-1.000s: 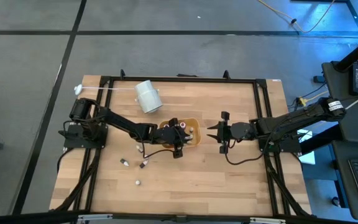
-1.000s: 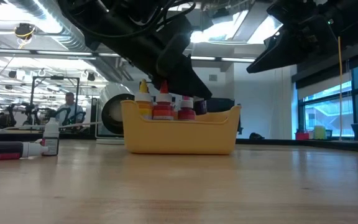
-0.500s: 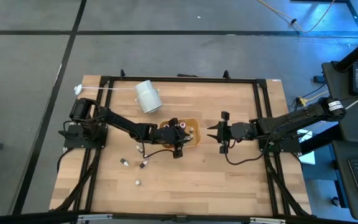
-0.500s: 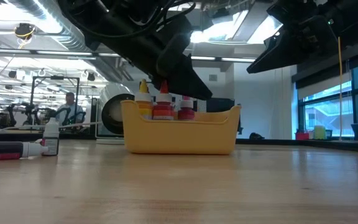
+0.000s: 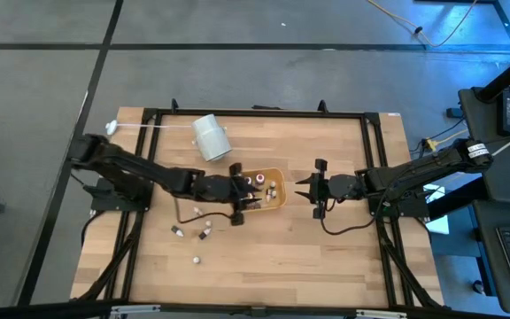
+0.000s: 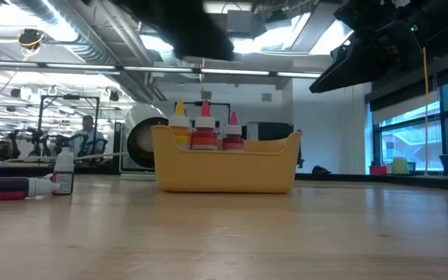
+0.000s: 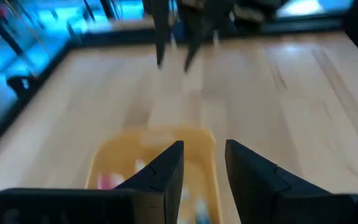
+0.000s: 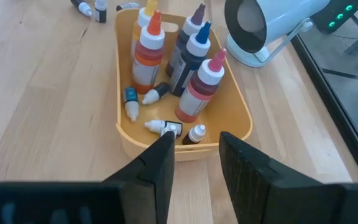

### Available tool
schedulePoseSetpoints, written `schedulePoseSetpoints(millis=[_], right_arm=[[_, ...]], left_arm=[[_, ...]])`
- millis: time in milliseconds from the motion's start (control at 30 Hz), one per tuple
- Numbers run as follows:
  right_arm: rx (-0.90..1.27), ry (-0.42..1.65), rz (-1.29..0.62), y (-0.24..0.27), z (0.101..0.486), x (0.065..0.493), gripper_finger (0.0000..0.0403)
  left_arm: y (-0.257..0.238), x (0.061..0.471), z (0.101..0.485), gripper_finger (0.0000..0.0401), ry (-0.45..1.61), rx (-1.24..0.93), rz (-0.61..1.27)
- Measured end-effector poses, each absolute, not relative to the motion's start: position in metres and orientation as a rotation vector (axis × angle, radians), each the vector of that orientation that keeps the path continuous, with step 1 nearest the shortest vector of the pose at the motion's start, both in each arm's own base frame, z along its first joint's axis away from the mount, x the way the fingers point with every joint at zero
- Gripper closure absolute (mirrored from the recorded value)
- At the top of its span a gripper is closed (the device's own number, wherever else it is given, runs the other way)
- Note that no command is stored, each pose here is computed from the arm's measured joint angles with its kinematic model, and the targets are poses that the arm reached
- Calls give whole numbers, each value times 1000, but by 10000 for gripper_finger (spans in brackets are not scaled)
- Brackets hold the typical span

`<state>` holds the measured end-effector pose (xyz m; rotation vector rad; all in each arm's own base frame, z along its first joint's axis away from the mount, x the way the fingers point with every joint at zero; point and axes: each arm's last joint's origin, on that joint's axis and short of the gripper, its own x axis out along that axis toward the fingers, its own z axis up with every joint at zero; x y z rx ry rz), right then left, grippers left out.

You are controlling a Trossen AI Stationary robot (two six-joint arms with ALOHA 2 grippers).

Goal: Pick & Place food coloring
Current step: Put the small black ink bottle into the yellow bin

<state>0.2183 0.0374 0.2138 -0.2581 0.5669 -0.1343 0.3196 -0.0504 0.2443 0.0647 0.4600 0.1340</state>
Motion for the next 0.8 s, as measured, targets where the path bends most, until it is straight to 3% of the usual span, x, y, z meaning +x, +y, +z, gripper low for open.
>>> schedulePoseSetpoints(millis=[367,600,800], right_arm=[[-260,574,-134,37,213,218,273],[-261,578,-134,37,213,218,273],[-261,577,-135,37,213,218,273]], left_arm=[[-82,251,249,291,885,-267,35],[-103,248,230,280,972,-242,80],[-106,254,208,237,1074,-275,170]])
